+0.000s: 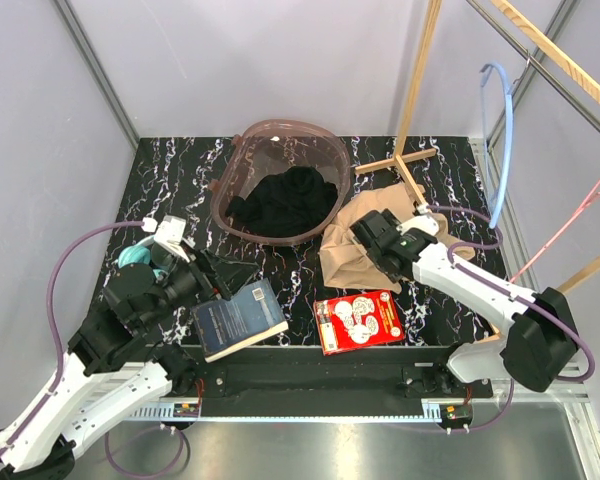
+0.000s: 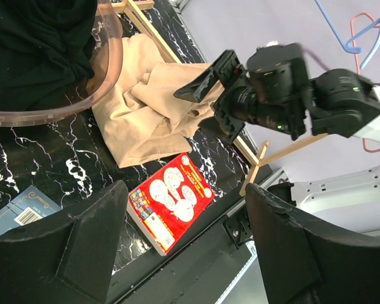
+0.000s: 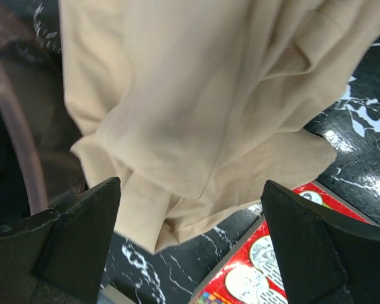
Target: Remove the t-shirt from the hanger
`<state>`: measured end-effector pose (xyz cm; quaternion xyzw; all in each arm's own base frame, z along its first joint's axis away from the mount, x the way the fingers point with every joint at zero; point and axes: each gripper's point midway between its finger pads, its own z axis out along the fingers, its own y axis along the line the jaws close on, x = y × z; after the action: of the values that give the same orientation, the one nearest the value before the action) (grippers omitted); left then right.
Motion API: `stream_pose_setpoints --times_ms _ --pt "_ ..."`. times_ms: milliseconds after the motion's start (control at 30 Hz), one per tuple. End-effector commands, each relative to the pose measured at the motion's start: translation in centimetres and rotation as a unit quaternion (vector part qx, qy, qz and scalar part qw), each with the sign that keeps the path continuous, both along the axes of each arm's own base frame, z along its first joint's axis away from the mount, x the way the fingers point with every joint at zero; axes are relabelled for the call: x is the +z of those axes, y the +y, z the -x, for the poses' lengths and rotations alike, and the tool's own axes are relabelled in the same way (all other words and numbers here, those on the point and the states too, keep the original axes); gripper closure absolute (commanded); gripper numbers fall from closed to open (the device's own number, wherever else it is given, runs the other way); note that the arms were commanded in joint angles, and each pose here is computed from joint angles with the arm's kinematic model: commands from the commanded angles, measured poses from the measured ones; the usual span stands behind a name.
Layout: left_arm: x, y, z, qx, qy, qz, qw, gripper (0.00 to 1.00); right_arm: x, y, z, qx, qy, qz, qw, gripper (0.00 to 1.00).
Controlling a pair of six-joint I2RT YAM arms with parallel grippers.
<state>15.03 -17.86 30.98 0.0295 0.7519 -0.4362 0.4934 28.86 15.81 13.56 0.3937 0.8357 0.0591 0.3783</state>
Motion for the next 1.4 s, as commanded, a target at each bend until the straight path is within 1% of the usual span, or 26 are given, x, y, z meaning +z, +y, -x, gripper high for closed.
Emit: stream_pose_setpoints --times_ms 0,67,133,233,367,433,600,633,733,767,800,833,900,967,1000,1100,1133,1200,1233,1367 --pt "1.2 -0.1 0.0 -0.002 -0.014 0.018 1.000 0.21 -0.7 -2.4 -1.0 -0.120 -0.030 -0.040 0.992 0.00" --pt "1.2 -0.2 0.0 -0.003 -0.012 0.015 1.000 0.21 -2.0 -3.1 -1.5 -0.140 -0.012 -0.045 0.989 0.00" --pt "1.3 -0.3 -0.1 -0.005 -0.013 0.015 1.000 0.21 -2.7 -2.7 -2.5 -0.137 -0.014 -0.064 0.988 0.00" --pt "1.3 -0.3 -0.1 -0.006 -0.013 0.013 1.000 0.21 -4.6 -2.9 -3.6 -0.140 -0.003 -0.058 0.988 0.00" --pt "1.3 -0.3 0.0 -0.007 -0.013 0.014 1.000 0.21 -7.8 -2.1 -3.0 -0.138 0.053 -0.068 0.987 0.00" --pt "1.1 -0.2 -0.1 -0.003 -0.011 0.013 1.000 0.21 -8.7 -1.6 -2.9 -0.146 0.067 -0.080 0.984 0.00" --pt "1.1 -0.5 -0.1 -0.009 -0.012 0.007 1.000 0.21 -11.5 -1.7 -3.0 -0.160 0.092 -0.060 0.981 0.00" --pt "1.3 -0.4 -0.2 -0.006 -0.013 0.006 1.000 0.21 -11.9 -1.8 -3.0 -0.163 0.095 -0.059 0.980 0.02" --pt "1.2 -0.3 -0.3 -0.003 -0.013 0.000 1.000 0.21 -12.8 -1.7 -3.2 -0.159 0.097 -0.054 0.981 0.15" --pt "1.3 -0.3 -0.4 -0.002 -0.013 0.000 1.000 0.21 -12.7 -1.5 -3.6 -0.148 0.088 -0.053 0.984 0.27" --pt "1.1 -0.4 -0.5 -0.002 -0.011 -0.003 1.000 0.21 -12.7 -1.5 -3.8 -0.143 0.084 -0.053 0.985 0.34" --pt "1.2 -0.4 -0.5 -0.003 -0.012 -0.004 1.000 0.21 -12.4 -1.6 -3.8 -0.139 0.079 -0.052 0.986 0.40" --pt "1.2 -0.4 -0.5 -0.003 -0.011 -0.005 1.000 0.21 -11.9 -2.0 -4.1 -0.135 0.061 -0.043 0.988 0.48" --pt "1.2 -0.5 -0.6 -0.003 -0.011 -0.005 1.000 0.21 -11.2 -2.6 -4.1 -0.129 0.037 -0.038 0.990 0.60" --pt "1.3 -0.5 -0.6 -0.003 -0.012 -0.005 1.000 0.21 -10.9 -2.8 -4.1 -0.128 0.027 -0.040 0.991 0.71" --pt "1.3 -0.5 -0.7 -0.001 -0.011 -0.007 1.000 0.21 -9.4 -3.3 -4.1 -0.112 -0.019 -0.050 0.992 0.81" --pt "1.3 -0.5 -0.7 -0.001 -0.010 -0.008 1.000 0.21 -8.3 -3.4 -4.2 -0.106 -0.038 -0.054 0.992 0.87" --pt "1.3 -0.5 -0.7 -0.002 -0.010 -0.007 1.000 0.21 -7.5 -3.8 -4.2 -0.088 -0.055 -0.041 0.994 0.93" --pt "1.4 -0.5 -0.7 -0.002 -0.010 -0.006 1.000 0.21 -6.6 -3.9 -4.2 -0.080 -0.068 -0.043 0.994 0.99" --pt "1.4 -0.4 -0.6 -0.001 -0.011 -0.002 1.000 0.21 -3.4 -3.7 -4.6 -0.031 -0.103 -0.025 0.994 1.00"
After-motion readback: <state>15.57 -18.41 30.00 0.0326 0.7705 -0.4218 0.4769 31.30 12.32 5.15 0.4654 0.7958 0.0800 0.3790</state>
